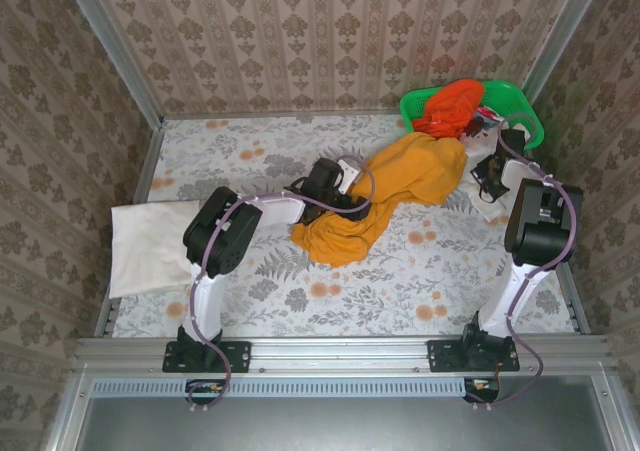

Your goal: Fold and stack the t-shirts

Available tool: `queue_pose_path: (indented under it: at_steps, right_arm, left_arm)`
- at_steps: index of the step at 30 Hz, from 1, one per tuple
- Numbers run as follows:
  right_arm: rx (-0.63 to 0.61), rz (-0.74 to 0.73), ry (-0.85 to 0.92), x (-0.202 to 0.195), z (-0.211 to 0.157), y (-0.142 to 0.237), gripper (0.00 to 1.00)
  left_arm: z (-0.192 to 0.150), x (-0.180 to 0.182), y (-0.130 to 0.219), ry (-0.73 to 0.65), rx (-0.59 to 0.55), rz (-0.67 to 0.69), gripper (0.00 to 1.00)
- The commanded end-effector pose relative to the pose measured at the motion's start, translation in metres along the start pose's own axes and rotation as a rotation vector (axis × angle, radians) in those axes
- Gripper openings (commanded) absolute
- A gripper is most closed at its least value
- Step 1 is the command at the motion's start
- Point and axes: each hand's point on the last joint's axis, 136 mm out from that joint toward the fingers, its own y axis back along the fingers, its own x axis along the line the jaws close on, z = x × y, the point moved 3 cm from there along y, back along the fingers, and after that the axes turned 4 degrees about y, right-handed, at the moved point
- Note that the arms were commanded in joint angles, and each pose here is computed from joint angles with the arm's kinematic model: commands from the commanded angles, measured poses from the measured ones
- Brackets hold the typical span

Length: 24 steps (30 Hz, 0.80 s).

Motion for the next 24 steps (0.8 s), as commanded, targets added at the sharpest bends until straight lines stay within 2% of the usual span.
queue_pose_path:
  at_steps: [1, 3, 7, 12, 15, 18, 19, 21, 24]
  right_arm:
    - [-0.037, 0.055, -0.003, 0.009, 0.006, 0.026, 0.0]
    - [-0.069, 0.094, 0.014, 0.016, 0.012, 0.044, 0.0]
    - [-0.149, 0.178, 0.048, 0.032, 0.025, 0.088, 0.0]
    - [-0.262, 0.275, 0.108, 0.056, 0.04, 0.147, 0.0]
    - [-0.328, 0.34, 0.166, 0.081, 0.06, 0.177, 0.0]
    - [-0.378, 0.381, 0.214, 0.108, 0.086, 0.196, 0.0]
    - [-0.404, 0.39, 0.228, 0.117, 0.096, 0.201, 0.0]
    - [-0.453, 0.394, 0.243, 0.131, 0.115, 0.208, 0.0]
    - [-0.5, 0.411, 0.267, 0.153, 0.139, 0.208, 0.0]
  left_arm:
    - [0.002, 0.003, -0.003, -0.012, 0.005, 0.026, 0.99]
    - [0.003, 0.003, -0.004, -0.006, -0.003, 0.026, 0.97]
    - [0.003, 0.007, -0.006, 0.015, -0.018, 0.033, 0.86]
    - [-0.002, 0.013, -0.011, 0.054, -0.017, 0.038, 0.82]
    - [-0.005, 0.016, -0.014, 0.077, -0.012, 0.031, 0.81]
    - [-0.008, 0.016, -0.017, 0.088, -0.005, 0.029, 0.75]
    - [-0.009, 0.016, -0.018, 0.09, -0.004, 0.029, 0.71]
    - [-0.01, 0.018, -0.019, 0.102, -0.003, 0.037, 0.56]
    - [-0.012, 0.021, -0.018, 0.127, -0.01, 0.045, 0.24]
